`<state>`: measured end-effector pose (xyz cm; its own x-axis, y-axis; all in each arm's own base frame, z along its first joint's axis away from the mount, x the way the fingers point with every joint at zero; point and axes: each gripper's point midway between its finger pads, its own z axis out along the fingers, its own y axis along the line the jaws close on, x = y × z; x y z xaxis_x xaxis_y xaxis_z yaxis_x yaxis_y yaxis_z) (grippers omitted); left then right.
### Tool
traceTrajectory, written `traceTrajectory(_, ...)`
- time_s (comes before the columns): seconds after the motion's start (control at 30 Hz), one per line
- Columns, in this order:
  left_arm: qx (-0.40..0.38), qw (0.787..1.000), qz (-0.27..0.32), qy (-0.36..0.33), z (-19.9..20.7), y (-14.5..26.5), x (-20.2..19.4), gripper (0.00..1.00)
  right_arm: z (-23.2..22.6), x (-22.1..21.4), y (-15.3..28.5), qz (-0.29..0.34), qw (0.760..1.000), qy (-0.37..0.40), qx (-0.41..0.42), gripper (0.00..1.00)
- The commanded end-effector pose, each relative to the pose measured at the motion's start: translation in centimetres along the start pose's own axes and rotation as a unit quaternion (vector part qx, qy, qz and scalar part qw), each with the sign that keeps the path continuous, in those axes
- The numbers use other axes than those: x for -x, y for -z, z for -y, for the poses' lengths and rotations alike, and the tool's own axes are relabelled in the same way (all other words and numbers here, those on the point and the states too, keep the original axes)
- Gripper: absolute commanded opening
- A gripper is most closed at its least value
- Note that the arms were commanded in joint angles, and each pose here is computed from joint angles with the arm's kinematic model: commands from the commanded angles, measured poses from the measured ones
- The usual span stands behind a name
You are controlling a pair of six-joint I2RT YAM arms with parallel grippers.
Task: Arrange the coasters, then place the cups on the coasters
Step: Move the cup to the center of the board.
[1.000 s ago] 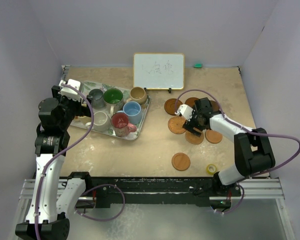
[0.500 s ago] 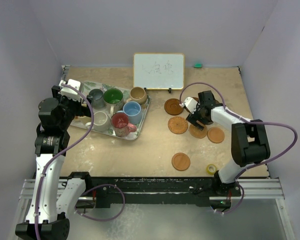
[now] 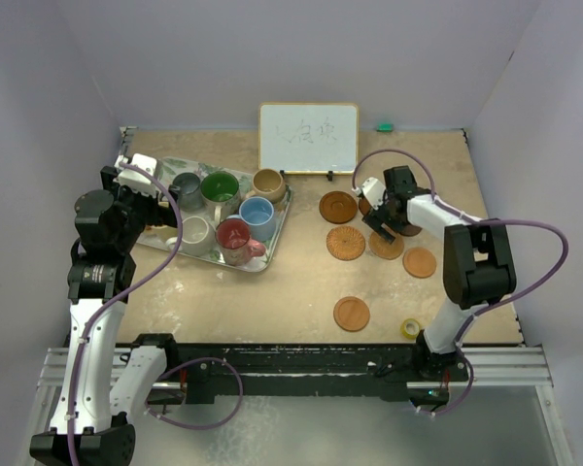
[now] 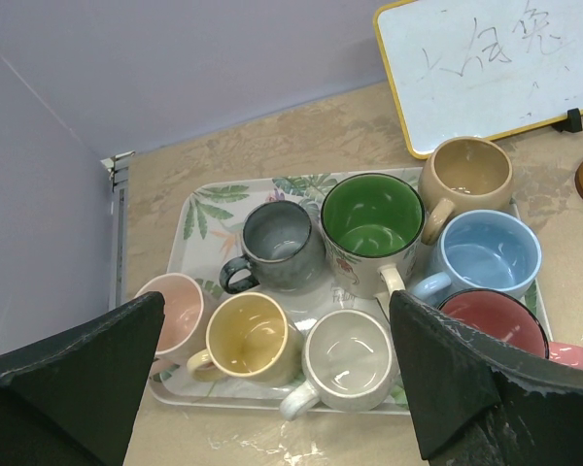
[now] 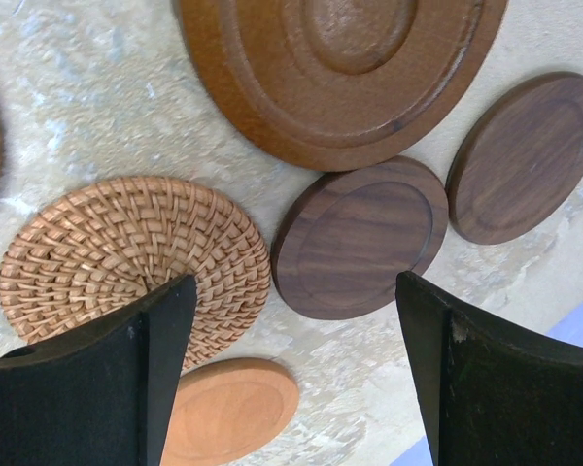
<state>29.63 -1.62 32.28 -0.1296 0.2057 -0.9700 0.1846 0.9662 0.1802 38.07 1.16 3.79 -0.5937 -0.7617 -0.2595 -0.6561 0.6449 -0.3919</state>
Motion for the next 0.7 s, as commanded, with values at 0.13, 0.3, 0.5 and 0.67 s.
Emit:
traceTrajectory(0.13,0.001,1.0,0.021,-0.005,-0.2,0.2,0.9,0.95,1.6,1.0,-1.2,0.001,0.999,-0.032,-0.018,0.86)
traceTrajectory(0.3,0.002,1.0,0.021,-0.006,-0.2,0.2,0.9,0.95,1.0,1.5,0.0,0.012,0.999,-0.039,0.006,0.86)
traceTrajectory(0.5,0.0,1.0,0.023,-0.006,-0.1,0.2,1.0,0.95,0.4,2.7,2.5,0.04,0.997,-0.057,0.034,0.86)
traceTrajectory(0.67,-0.001,1.0,0.022,-0.006,-0.1,0.2,0.9,0.95,0.4,4.4,4.1,0.071,0.994,-0.069,0.052,0.86)
